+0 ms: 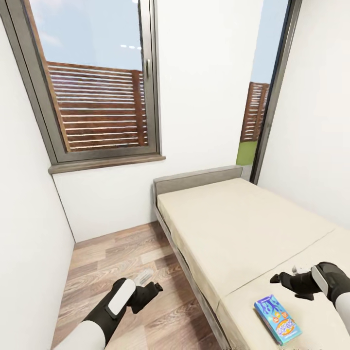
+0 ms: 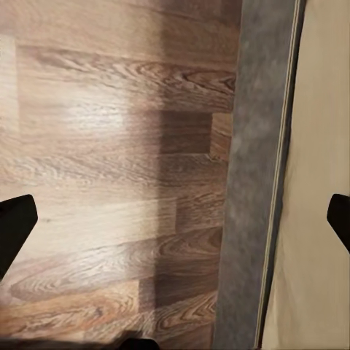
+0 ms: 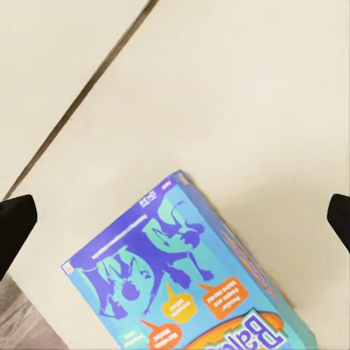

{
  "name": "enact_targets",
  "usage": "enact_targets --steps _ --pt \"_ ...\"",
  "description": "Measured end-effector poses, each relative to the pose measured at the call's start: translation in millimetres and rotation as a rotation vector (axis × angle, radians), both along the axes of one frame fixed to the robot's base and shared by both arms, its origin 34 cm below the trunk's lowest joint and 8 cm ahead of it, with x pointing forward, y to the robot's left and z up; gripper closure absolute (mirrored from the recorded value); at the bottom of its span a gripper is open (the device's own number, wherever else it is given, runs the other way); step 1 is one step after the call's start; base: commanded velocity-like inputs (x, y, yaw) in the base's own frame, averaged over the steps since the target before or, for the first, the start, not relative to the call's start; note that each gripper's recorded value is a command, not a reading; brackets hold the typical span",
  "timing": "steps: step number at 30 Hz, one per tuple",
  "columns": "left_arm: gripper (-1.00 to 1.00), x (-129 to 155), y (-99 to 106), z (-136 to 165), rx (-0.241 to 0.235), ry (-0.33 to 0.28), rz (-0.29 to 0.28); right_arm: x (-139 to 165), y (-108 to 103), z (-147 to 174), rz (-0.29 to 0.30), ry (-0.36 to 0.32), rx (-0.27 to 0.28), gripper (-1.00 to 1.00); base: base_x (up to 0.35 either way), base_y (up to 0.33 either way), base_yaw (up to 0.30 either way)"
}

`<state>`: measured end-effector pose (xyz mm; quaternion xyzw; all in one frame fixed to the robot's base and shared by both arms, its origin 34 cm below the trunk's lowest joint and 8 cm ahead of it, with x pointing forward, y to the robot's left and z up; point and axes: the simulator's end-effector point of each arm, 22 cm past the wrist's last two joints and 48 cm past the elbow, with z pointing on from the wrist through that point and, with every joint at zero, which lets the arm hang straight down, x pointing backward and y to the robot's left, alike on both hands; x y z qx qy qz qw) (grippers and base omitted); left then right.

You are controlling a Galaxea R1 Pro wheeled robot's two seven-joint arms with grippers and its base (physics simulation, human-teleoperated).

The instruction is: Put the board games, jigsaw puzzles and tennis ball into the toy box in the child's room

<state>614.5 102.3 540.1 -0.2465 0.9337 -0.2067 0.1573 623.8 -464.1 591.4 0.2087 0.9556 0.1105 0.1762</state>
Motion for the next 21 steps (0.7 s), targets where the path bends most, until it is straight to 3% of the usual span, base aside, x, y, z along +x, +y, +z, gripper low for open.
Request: enact_targets --steps 8,21 --pt "-1.00 -3.2 -1.1 -16.3 0.006 -0.001 -0.009 -0.7 3.4 -11.0 0.010 -0.021 0.040 -1.00 0.000 0.000 0.000" --pt "-1.00 -7.6 -2.4 -42.1 0.005 -0.003 -0.013 -3.8 5.4 -37.6 0.017 -0.028 0.038 -1.00 0.000 0.000 0.000"
